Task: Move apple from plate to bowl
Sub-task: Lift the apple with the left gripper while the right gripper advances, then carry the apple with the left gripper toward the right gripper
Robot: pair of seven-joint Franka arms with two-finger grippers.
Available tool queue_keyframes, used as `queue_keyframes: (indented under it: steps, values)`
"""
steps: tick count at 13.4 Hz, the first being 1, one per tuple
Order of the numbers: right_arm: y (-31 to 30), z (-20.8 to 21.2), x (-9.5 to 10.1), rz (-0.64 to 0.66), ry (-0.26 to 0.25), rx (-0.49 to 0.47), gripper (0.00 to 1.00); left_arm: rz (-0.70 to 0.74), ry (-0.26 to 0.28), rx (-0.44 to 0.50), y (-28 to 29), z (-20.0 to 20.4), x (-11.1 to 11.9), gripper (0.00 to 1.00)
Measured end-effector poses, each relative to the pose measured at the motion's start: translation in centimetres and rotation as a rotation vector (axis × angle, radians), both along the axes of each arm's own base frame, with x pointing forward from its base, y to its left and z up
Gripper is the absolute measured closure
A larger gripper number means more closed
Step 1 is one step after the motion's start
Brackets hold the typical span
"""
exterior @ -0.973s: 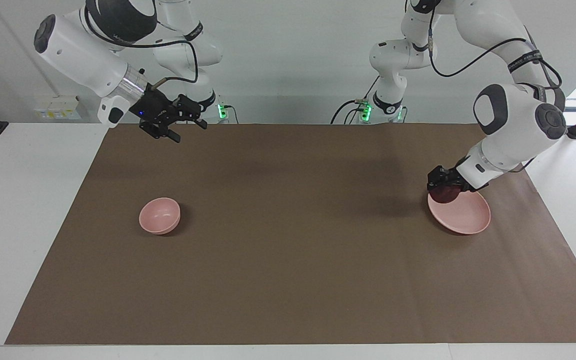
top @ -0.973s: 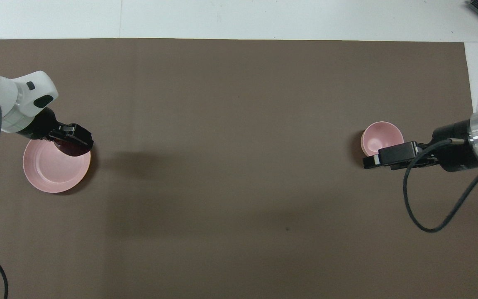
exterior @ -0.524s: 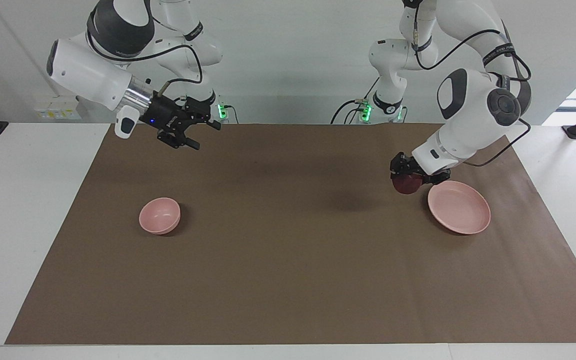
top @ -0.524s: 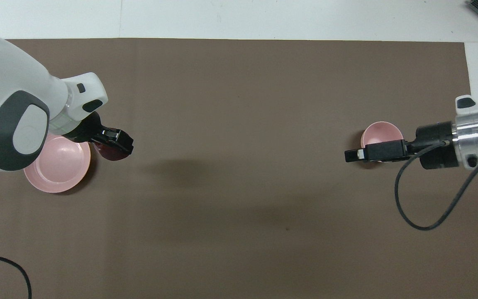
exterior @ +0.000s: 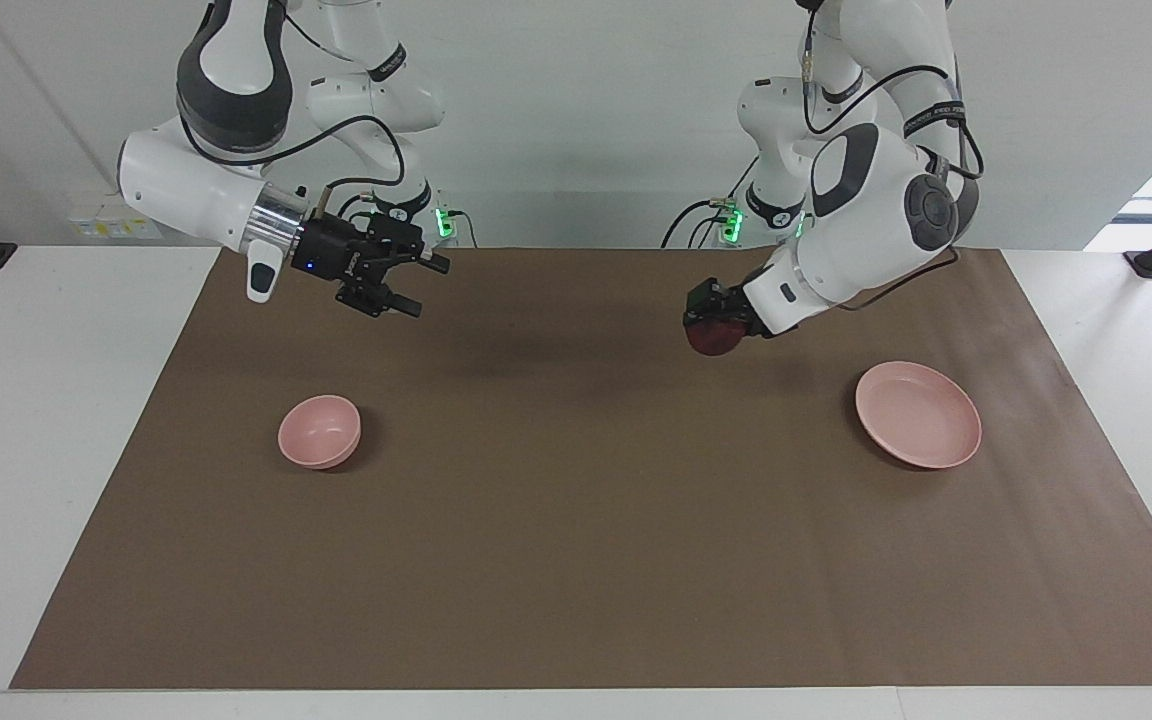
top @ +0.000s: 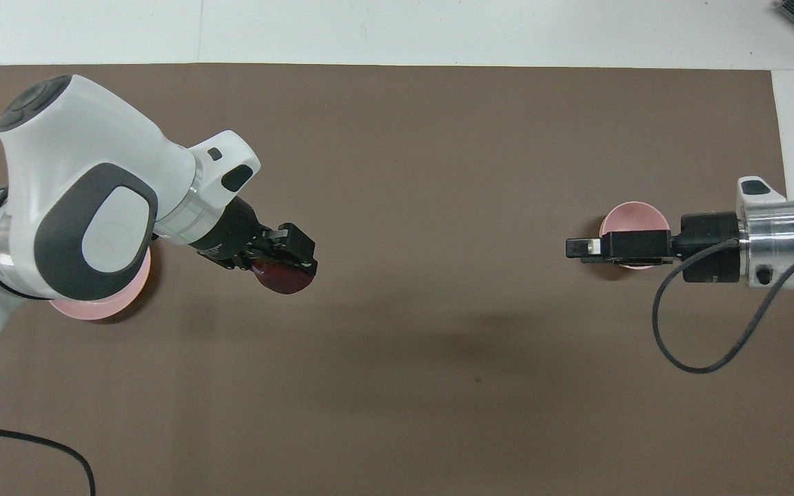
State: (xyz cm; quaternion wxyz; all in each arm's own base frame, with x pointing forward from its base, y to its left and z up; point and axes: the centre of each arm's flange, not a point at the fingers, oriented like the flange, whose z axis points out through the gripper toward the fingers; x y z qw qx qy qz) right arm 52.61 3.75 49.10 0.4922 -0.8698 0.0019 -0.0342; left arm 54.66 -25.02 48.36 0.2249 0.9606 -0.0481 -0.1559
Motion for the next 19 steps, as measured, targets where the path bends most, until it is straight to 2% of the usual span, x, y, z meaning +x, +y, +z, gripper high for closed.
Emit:
queue_keyframes:
  steps: [4, 11, 13, 17, 19]
  values:
    - [-0.4, 0.0, -0.5, -0.009, -0.003, 0.005, 0.0, 0.108, 0.109, -0.042, -5.0, 1.3, -2.2, 0.22]
    - [-0.9, 0.1, -0.5, -0.024, -0.008, 0.003, 0.0, 0.303, 0.366, -0.179, -10.3, 3.5, -4.5, 0.22]
    - [-0.9, 0.1, -0.5, -0.024, -0.008, 0.003, 0.0, 0.389, 0.454, -0.228, -10.8, 4.2, -4.4, 0.22]
    - [-0.9, 0.1, -0.5, -0.024, -0.008, 0.003, 0.0, 0.512, 0.558, -0.287, -12.4, 3.8, -3.8, 0.22]
    - [-0.7, 0.1, -0.5, -0.019, -0.007, 0.004, 0.0, 0.554, 0.627, -0.325, -13.2, 3.3, -3.6, 0.22]
